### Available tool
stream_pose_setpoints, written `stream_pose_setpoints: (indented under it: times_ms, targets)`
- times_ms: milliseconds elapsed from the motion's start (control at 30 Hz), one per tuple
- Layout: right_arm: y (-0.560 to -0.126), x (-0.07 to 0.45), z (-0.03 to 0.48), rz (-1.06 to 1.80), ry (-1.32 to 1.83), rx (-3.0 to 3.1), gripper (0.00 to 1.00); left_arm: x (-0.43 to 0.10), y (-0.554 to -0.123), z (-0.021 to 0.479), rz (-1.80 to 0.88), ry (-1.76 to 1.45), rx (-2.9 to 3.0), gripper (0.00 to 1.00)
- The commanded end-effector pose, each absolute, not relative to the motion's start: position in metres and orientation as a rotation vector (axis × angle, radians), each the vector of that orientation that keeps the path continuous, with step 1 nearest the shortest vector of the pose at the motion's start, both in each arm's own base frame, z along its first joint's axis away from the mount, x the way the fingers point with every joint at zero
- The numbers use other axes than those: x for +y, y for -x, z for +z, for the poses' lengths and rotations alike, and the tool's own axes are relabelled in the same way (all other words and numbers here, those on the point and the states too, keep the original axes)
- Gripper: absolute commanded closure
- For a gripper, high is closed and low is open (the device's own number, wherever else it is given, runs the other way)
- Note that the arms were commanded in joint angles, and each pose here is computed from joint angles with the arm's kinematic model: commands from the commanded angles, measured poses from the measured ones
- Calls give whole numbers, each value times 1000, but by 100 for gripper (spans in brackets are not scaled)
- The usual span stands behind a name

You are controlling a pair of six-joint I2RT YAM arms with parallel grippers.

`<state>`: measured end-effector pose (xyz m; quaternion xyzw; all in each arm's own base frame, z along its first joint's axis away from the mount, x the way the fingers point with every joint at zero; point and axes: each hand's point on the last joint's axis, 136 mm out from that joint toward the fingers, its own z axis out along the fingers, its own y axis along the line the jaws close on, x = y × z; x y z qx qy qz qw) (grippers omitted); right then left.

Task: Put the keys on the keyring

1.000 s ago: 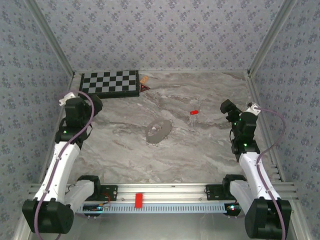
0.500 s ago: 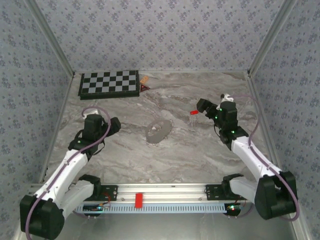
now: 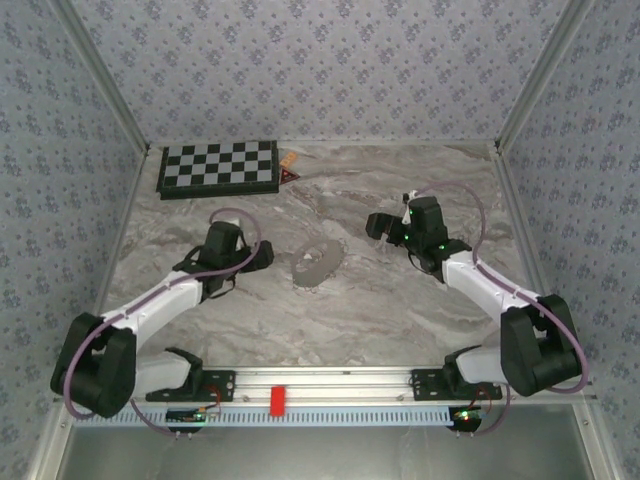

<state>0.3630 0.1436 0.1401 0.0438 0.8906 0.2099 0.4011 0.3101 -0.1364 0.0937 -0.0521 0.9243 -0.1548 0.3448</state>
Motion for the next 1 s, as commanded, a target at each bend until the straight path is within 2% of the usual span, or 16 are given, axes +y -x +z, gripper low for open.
stream_pose_setpoints:
  times_ms: [0, 267, 600, 733, 967]
  targets:
    - [-353, 150, 133, 523, -52, 2275, 0, -174, -329, 122, -482, -1, 2327, 0]
    - [-334, 137, 124, 482, -104, 2244, 0, -242, -335, 111, -549, -163, 2408, 1]
    - [-327, 119, 130, 462, -161, 2176, 0, -307, -337, 90, -545, -382, 2516, 24]
    - [-324, 117, 136, 467, -166, 2159, 0, -323, -331, 82, -550, -436, 2550, 42]
    - [-321, 114, 142, 472, -184, 2135, 0, -344, -319, 71, -551, -514, 2577, 51]
